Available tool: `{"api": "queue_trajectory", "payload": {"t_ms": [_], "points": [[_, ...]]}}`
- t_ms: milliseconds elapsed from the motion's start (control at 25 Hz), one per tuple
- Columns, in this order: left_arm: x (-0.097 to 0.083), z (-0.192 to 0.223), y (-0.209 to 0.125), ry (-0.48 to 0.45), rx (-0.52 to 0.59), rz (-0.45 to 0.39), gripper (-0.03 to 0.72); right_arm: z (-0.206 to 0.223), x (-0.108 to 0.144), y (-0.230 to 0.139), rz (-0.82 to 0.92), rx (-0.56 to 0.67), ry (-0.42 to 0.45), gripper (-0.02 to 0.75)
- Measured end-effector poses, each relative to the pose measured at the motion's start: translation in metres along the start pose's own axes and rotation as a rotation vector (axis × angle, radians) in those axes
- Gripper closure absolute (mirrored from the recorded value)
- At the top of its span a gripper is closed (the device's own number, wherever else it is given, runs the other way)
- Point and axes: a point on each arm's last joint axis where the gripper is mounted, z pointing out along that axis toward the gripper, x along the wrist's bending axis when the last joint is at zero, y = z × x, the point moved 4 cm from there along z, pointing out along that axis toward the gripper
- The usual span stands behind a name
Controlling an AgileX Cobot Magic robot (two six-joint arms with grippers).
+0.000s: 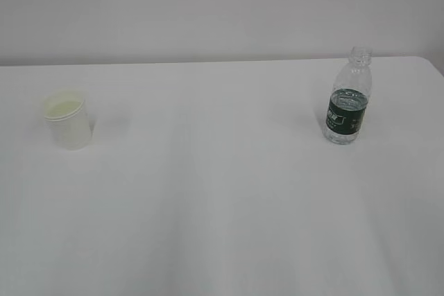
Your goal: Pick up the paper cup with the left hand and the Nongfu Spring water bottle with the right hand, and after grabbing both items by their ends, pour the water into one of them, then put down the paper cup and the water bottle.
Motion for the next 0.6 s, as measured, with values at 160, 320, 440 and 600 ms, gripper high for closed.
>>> {"api": "queue_trajectory", "payload": {"t_ms": [160,320,440,600], "points": [[-0.003,0.000,-0.005,-0.020,0.040,-0.018,0.195,-0.009,0.001,-0.009,-0.001,0.022,0.003,0.145],[-0.004,0.000,-0.010,-0.026,0.076,-0.026,0.201,-0.018,0.002,-0.017,-0.002,0.038,0.006,0.145],[-0.003,-0.001,-0.015,-0.024,0.111,-0.027,0.202,-0.024,0.003,-0.025,0.008,0.058,0.008,0.145],[-0.002,-0.010,-0.018,-0.027,0.078,-0.032,0.207,-0.033,0.004,-0.032,0.018,0.060,0.009,0.145]]}}
